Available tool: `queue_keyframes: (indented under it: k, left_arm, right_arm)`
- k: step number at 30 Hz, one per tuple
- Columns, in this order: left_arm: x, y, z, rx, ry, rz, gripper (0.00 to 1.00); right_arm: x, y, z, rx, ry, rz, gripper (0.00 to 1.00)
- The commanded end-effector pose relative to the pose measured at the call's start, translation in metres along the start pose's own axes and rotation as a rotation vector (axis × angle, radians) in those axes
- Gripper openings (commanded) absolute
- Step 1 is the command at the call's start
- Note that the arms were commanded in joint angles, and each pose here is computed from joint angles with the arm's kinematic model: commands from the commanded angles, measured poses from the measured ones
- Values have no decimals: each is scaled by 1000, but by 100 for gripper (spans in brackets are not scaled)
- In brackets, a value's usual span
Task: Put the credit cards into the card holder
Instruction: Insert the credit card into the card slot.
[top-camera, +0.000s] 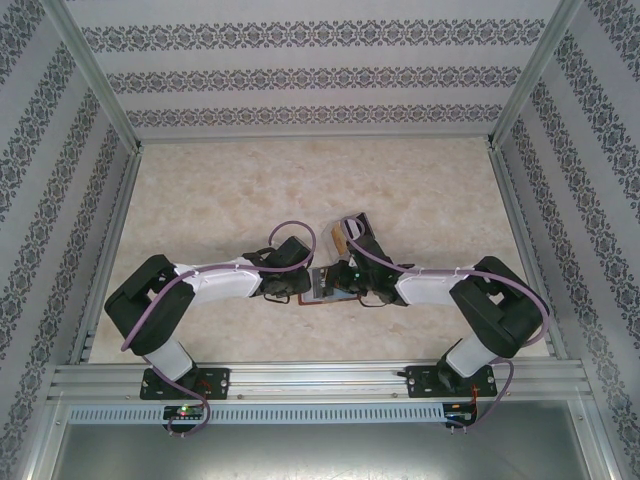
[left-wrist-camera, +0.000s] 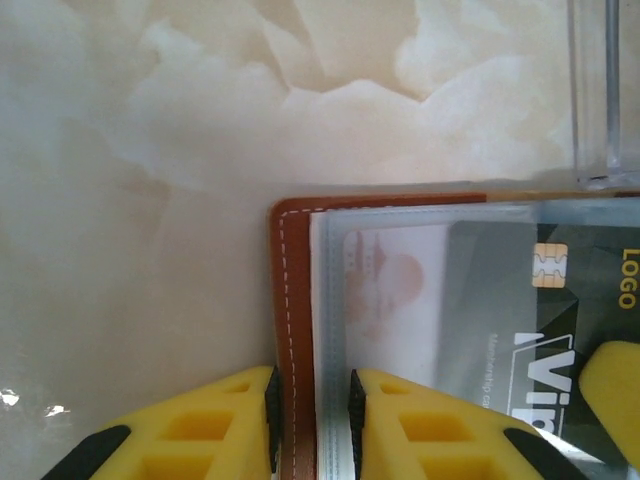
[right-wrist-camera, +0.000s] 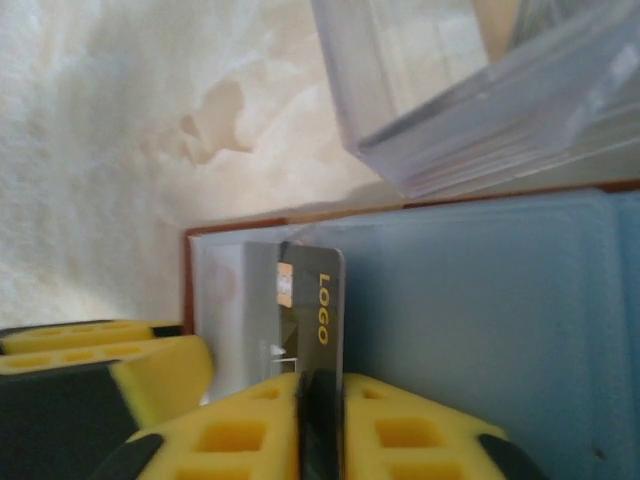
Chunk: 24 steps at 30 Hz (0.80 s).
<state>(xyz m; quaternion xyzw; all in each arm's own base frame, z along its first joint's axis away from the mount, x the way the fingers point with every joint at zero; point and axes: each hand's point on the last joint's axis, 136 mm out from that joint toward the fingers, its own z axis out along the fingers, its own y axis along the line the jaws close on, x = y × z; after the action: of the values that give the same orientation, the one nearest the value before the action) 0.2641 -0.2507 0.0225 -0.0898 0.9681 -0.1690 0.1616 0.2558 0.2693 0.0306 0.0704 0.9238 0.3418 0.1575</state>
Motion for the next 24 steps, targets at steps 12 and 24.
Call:
queue_keyframes:
  k: [12, 24]
  left_arm:
    - [6, -8, 6, 5, 25, 21, 26]
    - [3, -9, 4, 7, 13, 32, 28]
  right_arm:
    - [5, -3, -6, 107, 67, -103, 15]
    - [-10, 3, -25, 167, 10, -143, 19]
